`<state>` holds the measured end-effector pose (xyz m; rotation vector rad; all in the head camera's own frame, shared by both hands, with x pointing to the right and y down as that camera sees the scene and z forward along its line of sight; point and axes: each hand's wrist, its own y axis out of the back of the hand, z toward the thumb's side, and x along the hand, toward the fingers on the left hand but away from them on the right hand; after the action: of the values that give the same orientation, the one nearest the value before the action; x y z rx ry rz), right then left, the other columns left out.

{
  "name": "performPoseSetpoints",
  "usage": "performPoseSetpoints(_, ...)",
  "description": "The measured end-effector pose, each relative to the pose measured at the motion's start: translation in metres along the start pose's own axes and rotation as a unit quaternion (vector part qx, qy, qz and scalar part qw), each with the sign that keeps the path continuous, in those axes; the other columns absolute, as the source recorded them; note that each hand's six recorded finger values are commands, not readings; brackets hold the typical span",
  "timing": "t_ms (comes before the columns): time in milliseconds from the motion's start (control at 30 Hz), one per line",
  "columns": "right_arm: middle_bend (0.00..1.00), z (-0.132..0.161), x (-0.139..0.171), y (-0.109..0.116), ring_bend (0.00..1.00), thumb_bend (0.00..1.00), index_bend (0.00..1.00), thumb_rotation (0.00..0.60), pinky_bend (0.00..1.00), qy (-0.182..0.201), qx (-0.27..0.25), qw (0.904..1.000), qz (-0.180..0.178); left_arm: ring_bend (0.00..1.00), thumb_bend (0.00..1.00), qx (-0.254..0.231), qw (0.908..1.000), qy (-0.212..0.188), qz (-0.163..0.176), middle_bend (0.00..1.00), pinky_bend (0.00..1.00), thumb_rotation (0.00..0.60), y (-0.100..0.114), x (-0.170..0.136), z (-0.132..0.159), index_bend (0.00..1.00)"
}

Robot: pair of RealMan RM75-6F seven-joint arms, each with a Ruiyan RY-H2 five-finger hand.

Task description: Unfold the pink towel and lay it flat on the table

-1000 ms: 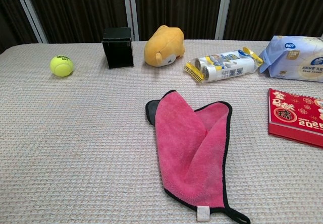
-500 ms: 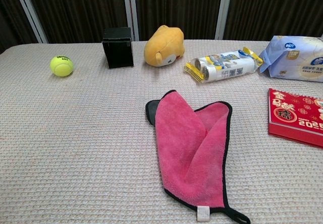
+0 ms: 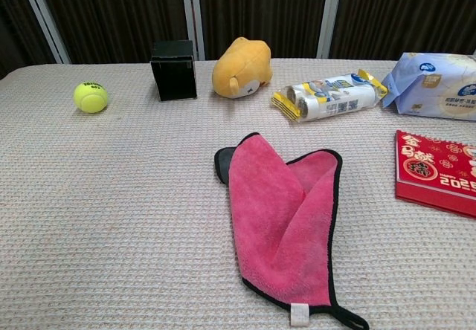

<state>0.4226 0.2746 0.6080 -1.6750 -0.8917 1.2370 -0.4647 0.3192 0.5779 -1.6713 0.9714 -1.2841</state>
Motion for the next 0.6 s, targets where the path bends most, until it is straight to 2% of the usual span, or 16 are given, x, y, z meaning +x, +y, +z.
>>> performPoseSetpoints(33, 0.53, 0.002, -0.002, 0.001, 0.61, 0.27, 0.12, 0.6, 0.55, 0.002, -0.003, 1.0, 0.008, 0.0, 0.0, -0.001, 1.0, -0.001, -0.001, 0.0, 0.0, 0.6, 0.003, 0.003, 0.003, 0.0)
performPoseSetpoints(133, 0.68, 0.01, -0.009, 0.0, 0.76, 0.27, 0.24, 0.6, 0.71, 0.009, -0.007, 0.9991, 0.041, 0.0, 0.0, -0.001, 1.0, -0.005, -0.003, 0.0, 0.0, 0.6, 0.011, 0.011, 0.012, 0.0)
performPoseSetpoints(233, 0.79, 0.019, -0.013, -0.003, 0.88, 0.27, 0.35, 0.6, 0.81, 0.016, 0.002, 0.9974, 0.07, 0.0, 0.0, -0.001, 1.0, -0.009, -0.003, 0.0, 0.0, 0.6, 0.018, 0.02, 0.021, 0.0)
performPoseSetpoints(400, 0.88, 0.037, -0.014, -0.015, 0.96, 0.27, 0.44, 0.6, 0.87, 0.032, 0.02, 0.9932, 0.11, 0.0, 0.0, 0.004, 0.9999, -0.017, 0.002, 0.0, 0.0, 0.6, 0.026, 0.031, 0.029, 0.0)
performPoseSetpoints(600, 0.89, 0.063, -0.009, -0.033, 0.97, 0.27, 0.45, 0.6, 0.87, 0.055, 0.019, 0.9874, 0.148, 0.0, 0.0, 0.004, 0.9999, -0.014, 0.006, 0.0, 0.0, 0.6, 0.028, 0.034, 0.029, 0.0)
